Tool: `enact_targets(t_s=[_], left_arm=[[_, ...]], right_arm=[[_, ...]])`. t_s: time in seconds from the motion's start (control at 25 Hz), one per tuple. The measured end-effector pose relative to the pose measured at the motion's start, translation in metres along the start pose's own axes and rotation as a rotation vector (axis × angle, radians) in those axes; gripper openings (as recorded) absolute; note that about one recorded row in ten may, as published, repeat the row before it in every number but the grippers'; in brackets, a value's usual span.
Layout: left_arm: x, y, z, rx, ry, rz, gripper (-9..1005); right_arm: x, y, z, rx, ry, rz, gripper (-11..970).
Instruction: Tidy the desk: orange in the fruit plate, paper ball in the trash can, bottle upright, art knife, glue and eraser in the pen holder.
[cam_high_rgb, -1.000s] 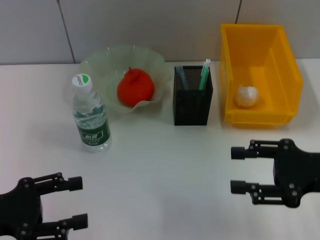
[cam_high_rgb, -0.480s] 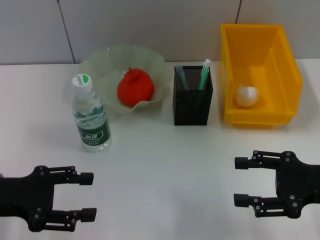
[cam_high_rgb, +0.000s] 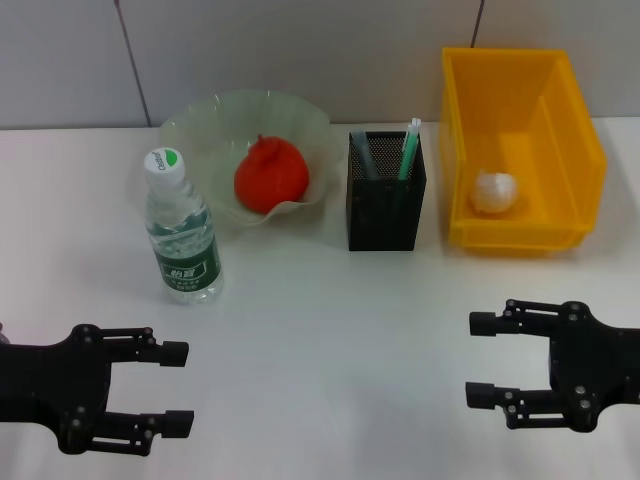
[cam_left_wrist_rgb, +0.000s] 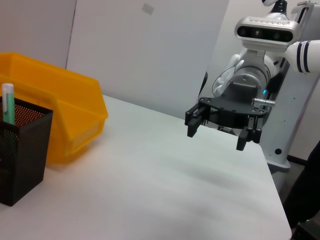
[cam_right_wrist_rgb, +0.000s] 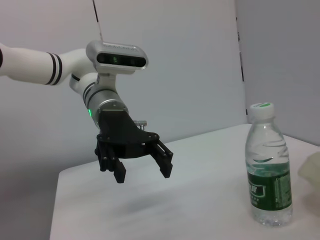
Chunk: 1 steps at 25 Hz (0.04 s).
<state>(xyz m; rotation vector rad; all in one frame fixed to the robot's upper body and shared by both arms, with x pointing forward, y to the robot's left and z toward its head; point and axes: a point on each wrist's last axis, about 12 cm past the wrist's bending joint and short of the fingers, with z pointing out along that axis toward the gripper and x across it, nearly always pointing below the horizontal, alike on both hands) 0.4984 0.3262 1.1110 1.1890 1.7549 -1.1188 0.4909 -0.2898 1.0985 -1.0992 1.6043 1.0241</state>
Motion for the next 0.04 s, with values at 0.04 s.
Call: enact_targets(t_s=[0.04], left_arm=[[0.0000, 0.0000, 0.0000, 0.000, 0.000, -0.001, 779]], right_arm=[[0.0000, -0.0001, 0.0003, 0.001, 0.000, 0.000, 756]])
